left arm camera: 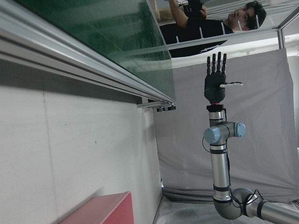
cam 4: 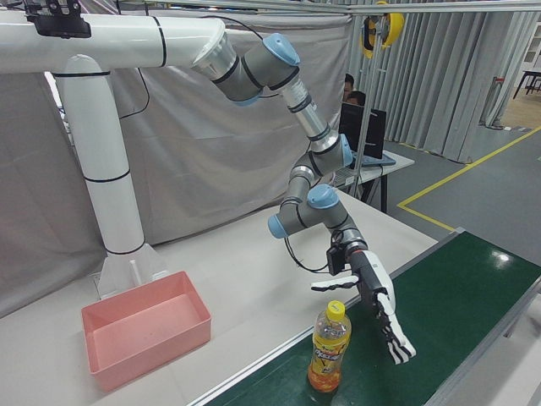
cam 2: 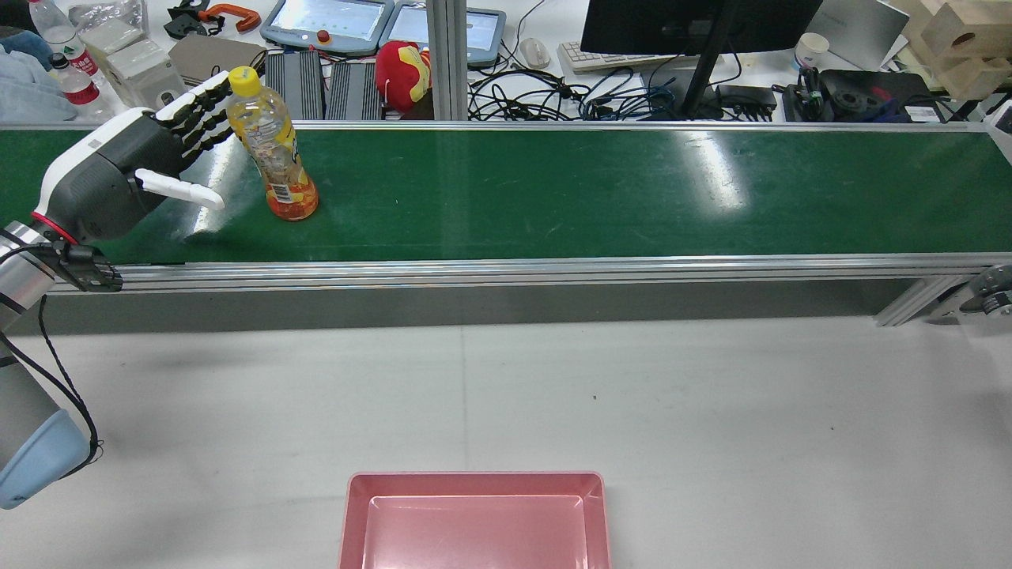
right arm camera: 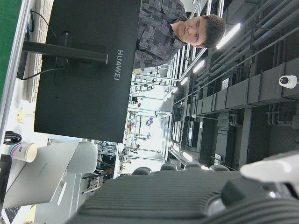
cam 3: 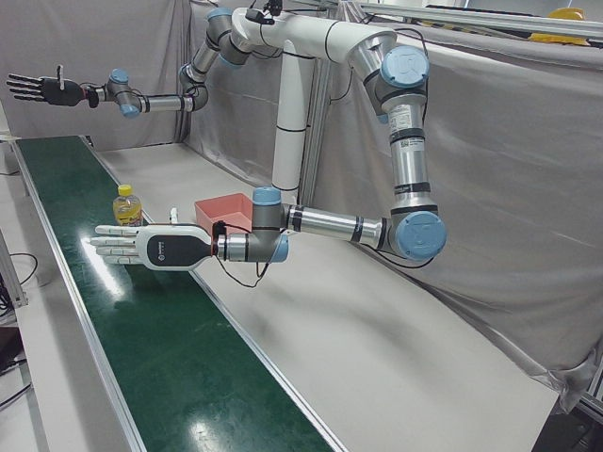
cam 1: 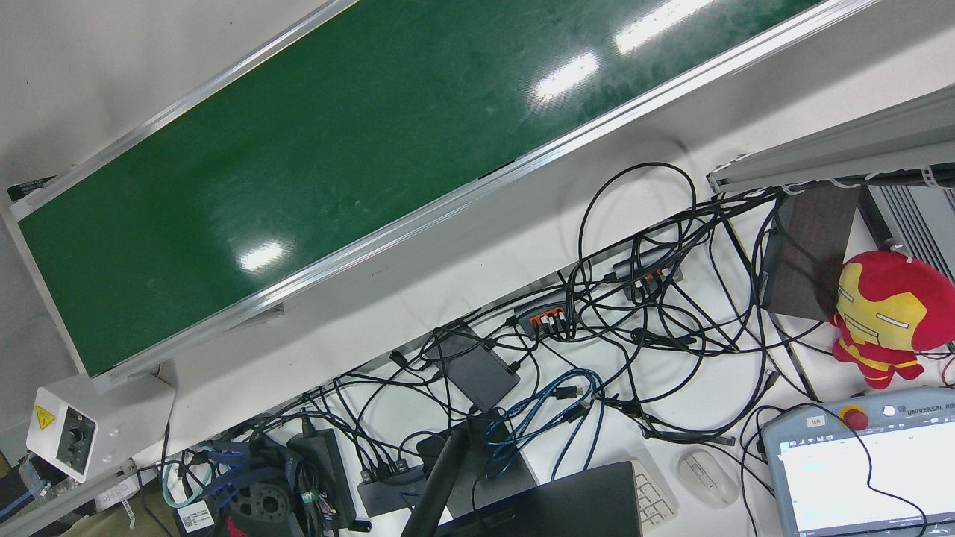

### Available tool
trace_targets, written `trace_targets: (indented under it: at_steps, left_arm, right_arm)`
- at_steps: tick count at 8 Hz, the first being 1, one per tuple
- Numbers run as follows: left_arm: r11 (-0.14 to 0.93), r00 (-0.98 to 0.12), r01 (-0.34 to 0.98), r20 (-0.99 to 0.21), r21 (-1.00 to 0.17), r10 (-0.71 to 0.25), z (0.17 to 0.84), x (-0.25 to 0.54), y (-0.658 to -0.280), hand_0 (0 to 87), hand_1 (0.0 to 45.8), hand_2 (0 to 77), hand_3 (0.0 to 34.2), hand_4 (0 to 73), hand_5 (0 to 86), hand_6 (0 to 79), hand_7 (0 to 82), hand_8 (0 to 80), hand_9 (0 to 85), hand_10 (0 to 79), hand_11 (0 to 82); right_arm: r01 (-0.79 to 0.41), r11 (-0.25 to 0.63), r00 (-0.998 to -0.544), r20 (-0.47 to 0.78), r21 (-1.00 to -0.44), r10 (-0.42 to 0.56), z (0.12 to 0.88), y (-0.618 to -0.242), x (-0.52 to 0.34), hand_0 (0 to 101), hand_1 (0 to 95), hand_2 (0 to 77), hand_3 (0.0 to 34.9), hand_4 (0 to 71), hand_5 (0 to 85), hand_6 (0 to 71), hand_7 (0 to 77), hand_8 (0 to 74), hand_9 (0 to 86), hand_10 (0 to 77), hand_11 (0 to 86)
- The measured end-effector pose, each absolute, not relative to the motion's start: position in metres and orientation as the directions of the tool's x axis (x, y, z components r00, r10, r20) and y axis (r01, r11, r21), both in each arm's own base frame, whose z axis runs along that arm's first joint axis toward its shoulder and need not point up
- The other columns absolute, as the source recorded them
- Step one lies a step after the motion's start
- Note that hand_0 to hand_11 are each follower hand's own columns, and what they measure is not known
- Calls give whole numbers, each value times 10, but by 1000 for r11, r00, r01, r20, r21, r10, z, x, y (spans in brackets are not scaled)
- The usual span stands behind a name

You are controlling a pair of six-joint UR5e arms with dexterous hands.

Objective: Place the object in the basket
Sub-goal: 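Reach the left hand toward the orange-labelled bottle on the conveyor, then close the left hand fingers around the bottle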

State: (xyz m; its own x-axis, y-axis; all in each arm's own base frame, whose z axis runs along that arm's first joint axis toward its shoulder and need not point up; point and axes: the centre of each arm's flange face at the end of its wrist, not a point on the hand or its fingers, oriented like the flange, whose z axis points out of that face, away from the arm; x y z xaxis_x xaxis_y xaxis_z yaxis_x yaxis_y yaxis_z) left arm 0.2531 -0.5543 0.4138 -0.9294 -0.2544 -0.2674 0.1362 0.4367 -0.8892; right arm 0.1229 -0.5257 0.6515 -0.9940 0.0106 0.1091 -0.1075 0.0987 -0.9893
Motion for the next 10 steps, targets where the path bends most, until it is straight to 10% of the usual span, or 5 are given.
trace_targets:
  at_steps: [10]
  left_arm:
    - [449,-931,114,-252,-886,-262,359,305,-587,552,175,0,3,93,76,0,5,33,44,49,98]
  right_arm:
    - [-107,100,-994,109,-989,12,651,-526,123,2,0,5,2,0,0,0,5,0,0,0,0]
